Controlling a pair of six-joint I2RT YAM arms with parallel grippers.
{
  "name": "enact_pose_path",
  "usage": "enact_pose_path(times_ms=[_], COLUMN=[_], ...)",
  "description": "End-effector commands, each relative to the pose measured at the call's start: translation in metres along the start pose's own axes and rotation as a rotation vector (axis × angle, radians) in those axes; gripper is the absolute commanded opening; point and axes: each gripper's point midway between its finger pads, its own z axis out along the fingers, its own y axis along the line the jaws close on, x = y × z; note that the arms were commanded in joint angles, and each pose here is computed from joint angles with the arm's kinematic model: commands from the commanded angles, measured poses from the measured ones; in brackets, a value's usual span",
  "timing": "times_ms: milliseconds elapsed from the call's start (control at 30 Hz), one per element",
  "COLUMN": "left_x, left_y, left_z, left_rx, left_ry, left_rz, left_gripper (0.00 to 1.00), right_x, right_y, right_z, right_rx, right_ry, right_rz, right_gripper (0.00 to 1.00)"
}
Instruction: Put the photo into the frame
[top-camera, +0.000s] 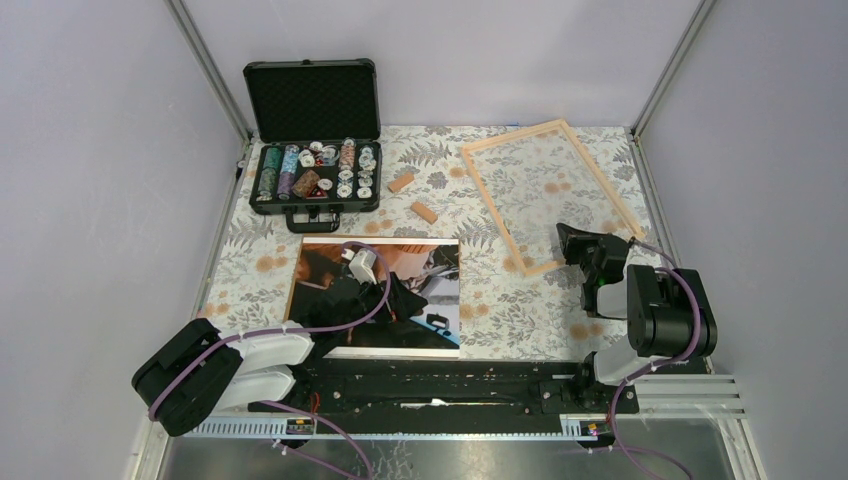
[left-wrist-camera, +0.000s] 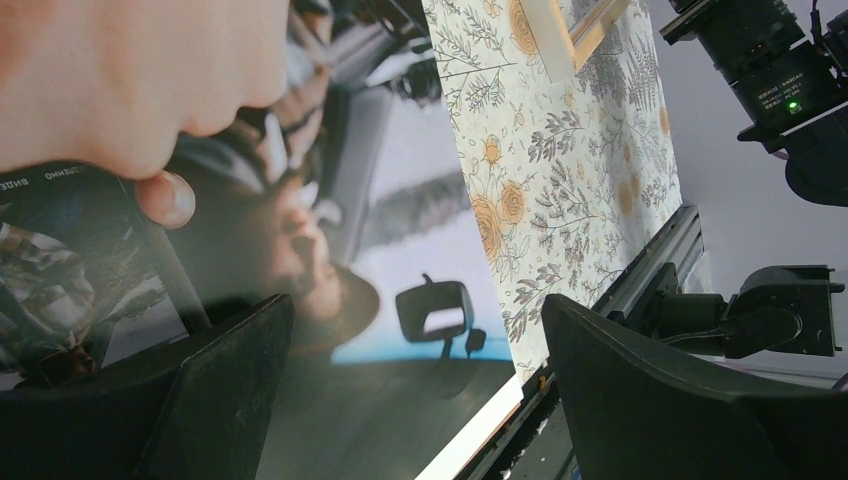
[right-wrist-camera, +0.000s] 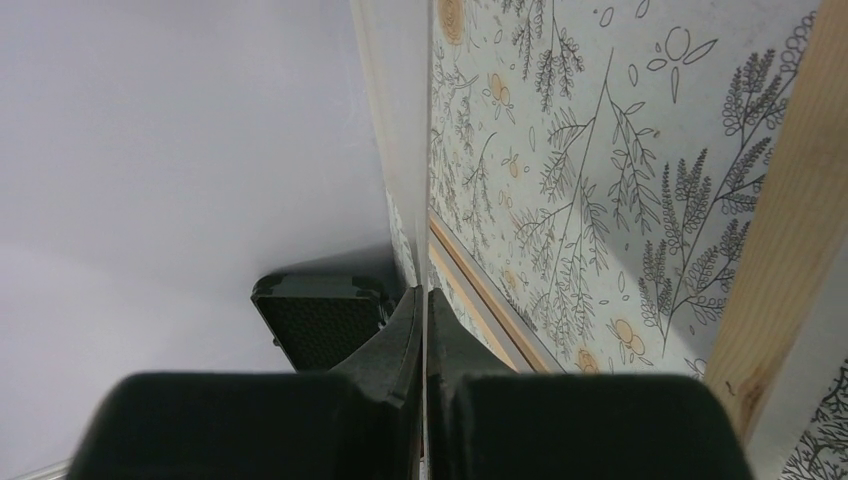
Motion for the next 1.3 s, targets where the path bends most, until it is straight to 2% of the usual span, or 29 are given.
enact_pose_path(times_ms=[0, 533, 1267], left_x=[-0.013, -0.013, -0.013], left_y=[-0.016, -0.015, -0.015], left_z=[0.001, 0.001, 0.001], left_rx=[0.061, 0.063, 0.064], left_ry=[-0.042, -0.044, -0.044], left_rz=[0.002, 0.002, 0.001], left_gripper=[0.99, 0.99, 0.99], right_x=[0.000, -0.005, 0.006], right_y=[0.012, 0.006, 0.003], right_z=[-0.004, -0.007, -0.003], right_rx=[-0.046, -0.025, -0.036], right_ry=[-0.019, -0.051, 0.007], right_rz=[-0.014, -0.024, 0.044], right_gripper=[0.00, 0.00, 0.00])
